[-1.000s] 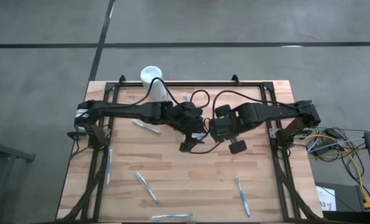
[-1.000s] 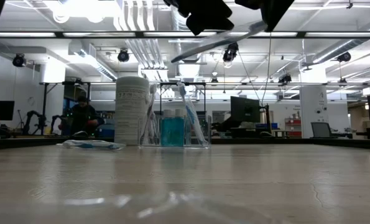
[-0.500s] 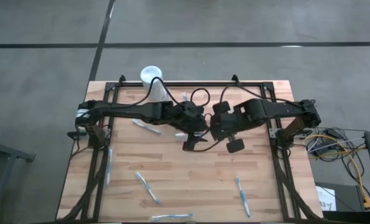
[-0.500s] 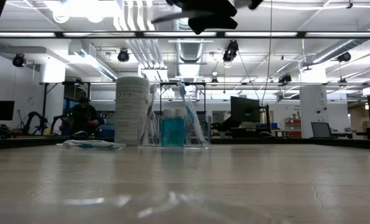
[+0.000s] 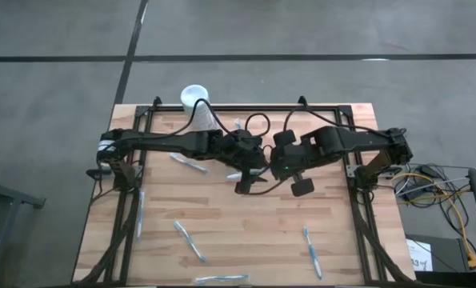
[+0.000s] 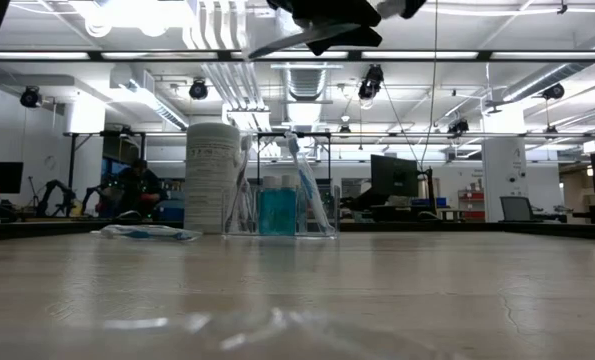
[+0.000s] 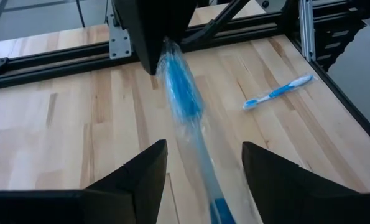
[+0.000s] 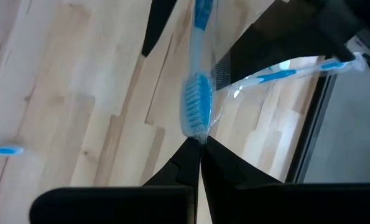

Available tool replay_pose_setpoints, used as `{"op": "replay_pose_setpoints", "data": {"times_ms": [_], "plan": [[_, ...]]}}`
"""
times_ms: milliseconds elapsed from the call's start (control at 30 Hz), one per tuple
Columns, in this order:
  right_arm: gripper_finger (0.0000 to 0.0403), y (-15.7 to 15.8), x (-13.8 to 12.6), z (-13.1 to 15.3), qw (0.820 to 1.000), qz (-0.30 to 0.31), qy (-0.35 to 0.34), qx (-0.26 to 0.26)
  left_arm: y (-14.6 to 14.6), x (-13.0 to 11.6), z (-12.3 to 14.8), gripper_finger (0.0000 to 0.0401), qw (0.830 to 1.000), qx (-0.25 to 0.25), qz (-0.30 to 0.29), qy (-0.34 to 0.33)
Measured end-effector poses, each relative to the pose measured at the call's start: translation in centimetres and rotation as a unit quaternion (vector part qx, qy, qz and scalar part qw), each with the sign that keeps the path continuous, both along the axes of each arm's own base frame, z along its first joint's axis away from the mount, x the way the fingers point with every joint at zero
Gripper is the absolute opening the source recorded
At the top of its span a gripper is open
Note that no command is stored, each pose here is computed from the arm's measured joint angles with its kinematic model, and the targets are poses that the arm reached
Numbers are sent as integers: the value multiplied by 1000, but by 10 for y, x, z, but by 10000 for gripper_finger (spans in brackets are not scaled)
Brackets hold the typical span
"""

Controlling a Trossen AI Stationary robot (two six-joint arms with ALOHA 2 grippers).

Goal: Pick & Place toothbrushing station
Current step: Put the blue toothbrush into the right of the transparent organizer

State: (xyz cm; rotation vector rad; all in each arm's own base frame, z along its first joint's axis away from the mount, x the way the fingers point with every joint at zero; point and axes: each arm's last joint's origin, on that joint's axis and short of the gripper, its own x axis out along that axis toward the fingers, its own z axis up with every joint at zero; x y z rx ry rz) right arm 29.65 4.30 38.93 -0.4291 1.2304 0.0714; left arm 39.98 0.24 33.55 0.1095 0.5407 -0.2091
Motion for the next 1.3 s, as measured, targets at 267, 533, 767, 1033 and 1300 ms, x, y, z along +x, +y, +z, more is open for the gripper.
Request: {"op": "replay_pose_setpoints", "data": {"times_ms": [267, 533, 767, 1033, 1300], "plan": [[8, 1, 4, 2, 1000, 1, -22, 1, 0, 0, 0, 199, 1000, -2, -3, 0], [8, 1, 5, 0, 1000, 0, -18, 1, 0, 0, 0, 108, 1000, -27, 13, 6], [8, 1, 5, 0, 1000, 0, -19, 2, 0, 0, 0, 18, 999, -27, 16, 7], [8, 1, 5, 0, 999, -21, -23, 10, 0, 0, 0, 28, 999, -26, 17, 6], [8, 1, 5, 0, 996, -76, -33, 32, 0, 0, 0, 11, 1000, -22, 15, 5]]}}
